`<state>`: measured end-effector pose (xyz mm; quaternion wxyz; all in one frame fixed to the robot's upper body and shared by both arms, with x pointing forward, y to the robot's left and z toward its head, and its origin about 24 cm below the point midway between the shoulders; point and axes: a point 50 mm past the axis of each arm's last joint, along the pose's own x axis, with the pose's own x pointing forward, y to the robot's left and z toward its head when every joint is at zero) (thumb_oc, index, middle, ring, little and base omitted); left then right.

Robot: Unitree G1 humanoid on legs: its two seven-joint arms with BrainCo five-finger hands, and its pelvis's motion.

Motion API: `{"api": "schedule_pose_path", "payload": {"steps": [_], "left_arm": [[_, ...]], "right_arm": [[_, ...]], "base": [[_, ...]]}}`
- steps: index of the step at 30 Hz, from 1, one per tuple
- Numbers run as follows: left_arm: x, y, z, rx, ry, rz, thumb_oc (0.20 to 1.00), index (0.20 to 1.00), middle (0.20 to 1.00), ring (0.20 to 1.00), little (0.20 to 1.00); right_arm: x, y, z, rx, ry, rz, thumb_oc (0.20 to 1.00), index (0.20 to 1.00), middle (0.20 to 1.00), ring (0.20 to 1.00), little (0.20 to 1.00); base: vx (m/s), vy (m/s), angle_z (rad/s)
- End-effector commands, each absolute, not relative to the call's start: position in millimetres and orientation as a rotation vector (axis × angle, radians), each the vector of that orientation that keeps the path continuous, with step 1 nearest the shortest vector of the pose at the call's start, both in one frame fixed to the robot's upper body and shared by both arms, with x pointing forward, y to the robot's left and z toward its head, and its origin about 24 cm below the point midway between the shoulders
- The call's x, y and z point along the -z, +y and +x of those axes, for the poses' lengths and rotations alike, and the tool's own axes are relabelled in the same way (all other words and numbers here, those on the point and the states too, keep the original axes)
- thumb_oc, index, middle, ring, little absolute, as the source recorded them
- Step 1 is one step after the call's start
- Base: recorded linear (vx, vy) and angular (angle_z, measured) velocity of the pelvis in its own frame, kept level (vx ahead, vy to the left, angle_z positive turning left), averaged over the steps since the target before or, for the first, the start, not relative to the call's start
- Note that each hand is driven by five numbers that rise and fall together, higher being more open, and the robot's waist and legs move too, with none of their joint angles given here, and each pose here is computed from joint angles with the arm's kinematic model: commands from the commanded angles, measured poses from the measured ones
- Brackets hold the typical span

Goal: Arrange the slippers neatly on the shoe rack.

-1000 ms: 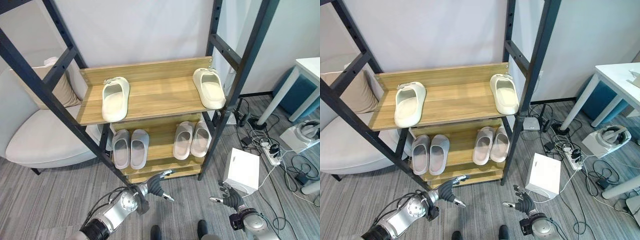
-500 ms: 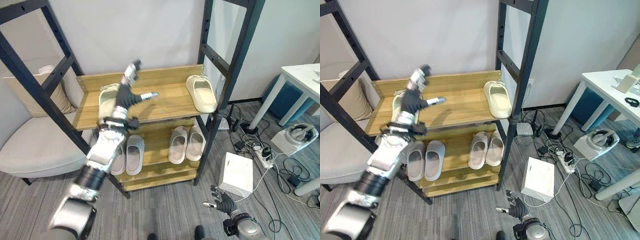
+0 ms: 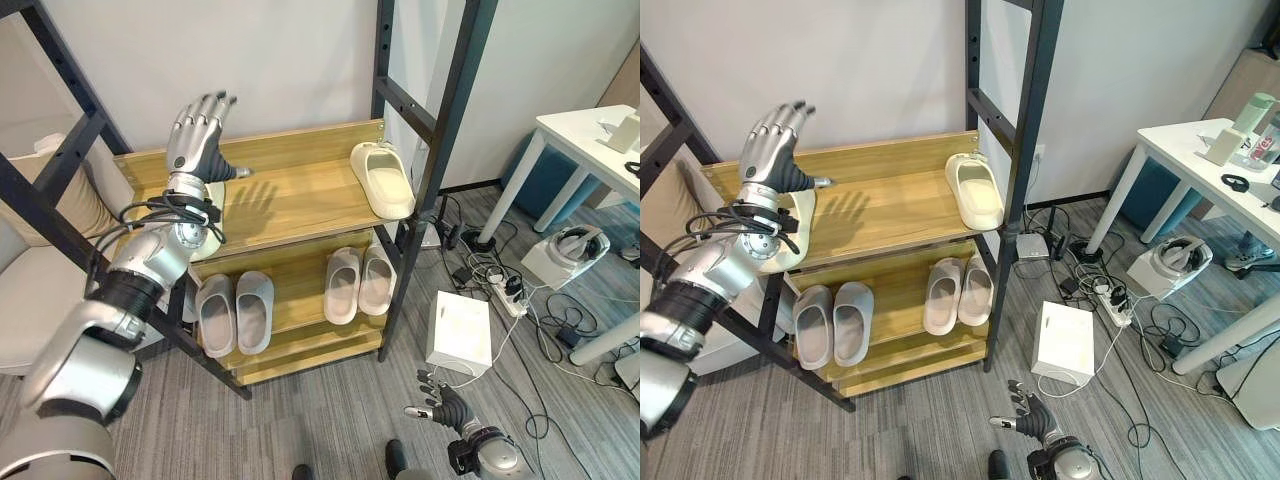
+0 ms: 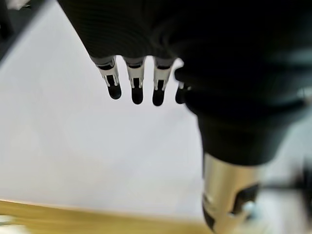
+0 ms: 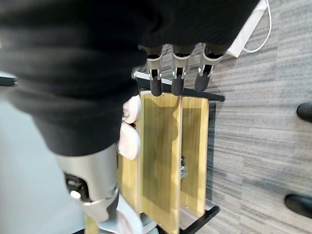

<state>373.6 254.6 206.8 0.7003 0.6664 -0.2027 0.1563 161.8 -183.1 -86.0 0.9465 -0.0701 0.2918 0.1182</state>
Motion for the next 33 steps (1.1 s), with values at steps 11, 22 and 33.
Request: {"api": "schedule_pose_path", "payload": {"steps": [11,22,33], "left_arm": [[-292,288,368,-0.692,-0.569,1.466,1.000,1.000,1.000,1.000,1.000],[-278,299,351,-0.718,-0.596,1.466,1.000,1.000,1.000,1.000,1.000],[-258,331,356,-0.696,-0.344,1.668,1.000,1.000,1.000,1.000,1.000]], "right_arm": [[64,-168,185,-0.295,0.434,-0.089,1.000,1.000,1.000,1.000,1.000],[68,-169,180,-0.316,0.465,-0.115,1.000,1.000,1.000,1.000,1.000],[66,-174,178,-0.318,0.458,-0.115,1.000,1.000,1.000,1.000,1.000]], "base": [[0.01,0.003,0.01],[0.00,0.000,0.00],[0.00,0.001,0.00]]}}
